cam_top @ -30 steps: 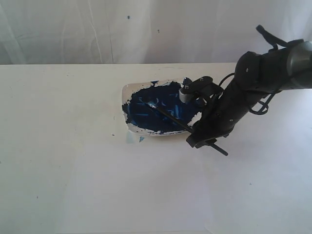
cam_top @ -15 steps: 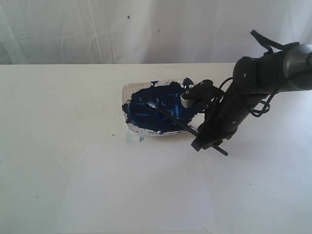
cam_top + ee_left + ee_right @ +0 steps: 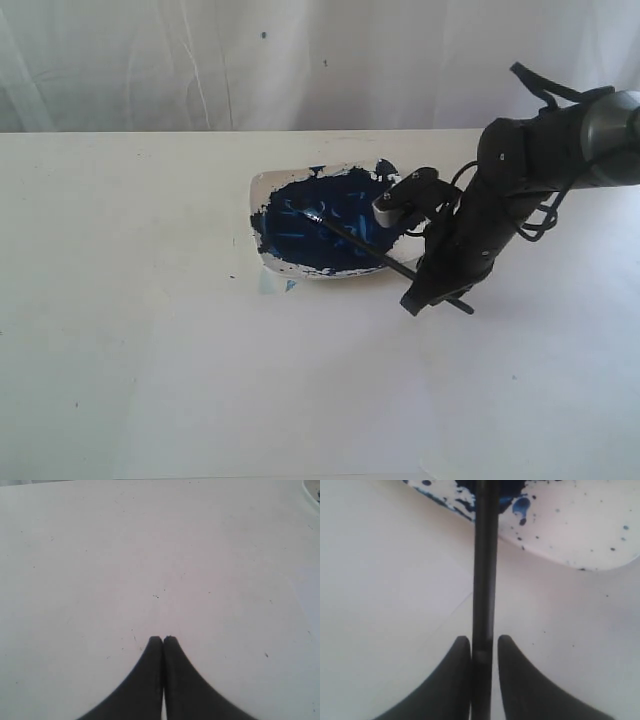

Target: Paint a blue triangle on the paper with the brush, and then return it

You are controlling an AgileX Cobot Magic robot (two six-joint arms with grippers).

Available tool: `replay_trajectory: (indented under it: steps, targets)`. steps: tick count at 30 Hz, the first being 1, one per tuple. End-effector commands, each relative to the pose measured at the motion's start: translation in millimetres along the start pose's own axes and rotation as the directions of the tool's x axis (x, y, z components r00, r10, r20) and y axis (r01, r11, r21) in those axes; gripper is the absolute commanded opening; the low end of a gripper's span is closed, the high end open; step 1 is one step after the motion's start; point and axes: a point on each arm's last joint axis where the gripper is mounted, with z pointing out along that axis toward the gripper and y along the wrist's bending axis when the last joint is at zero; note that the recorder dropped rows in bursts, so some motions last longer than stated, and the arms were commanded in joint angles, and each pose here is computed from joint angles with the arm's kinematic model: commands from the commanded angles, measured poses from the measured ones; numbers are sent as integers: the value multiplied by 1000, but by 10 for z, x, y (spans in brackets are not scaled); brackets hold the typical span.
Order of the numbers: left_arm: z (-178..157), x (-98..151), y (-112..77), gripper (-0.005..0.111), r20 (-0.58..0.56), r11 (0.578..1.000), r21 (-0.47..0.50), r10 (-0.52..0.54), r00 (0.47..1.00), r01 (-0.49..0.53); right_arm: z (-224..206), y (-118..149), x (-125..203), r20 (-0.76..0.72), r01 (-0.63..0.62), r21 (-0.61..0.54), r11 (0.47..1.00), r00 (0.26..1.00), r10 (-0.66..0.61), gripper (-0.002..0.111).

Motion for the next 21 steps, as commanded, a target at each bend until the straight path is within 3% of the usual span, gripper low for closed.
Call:
replay_trajectory:
  steps: [1,11,21]
  targets:
    - [3,11,-6,0,2,1000,7,-16,1000,16,-7,-47,9,-18,-9,44,999,1000,10,14]
    - [3,11,-6,0,2,1000,7,-16,1000,16,-9,-75,23,-35,15,73,997,999,-13,0]
    - [3,11,-6,0,2,1000,7,-16,1000,16,-190,-144,-34,-18,60,139,989,998,-58,0]
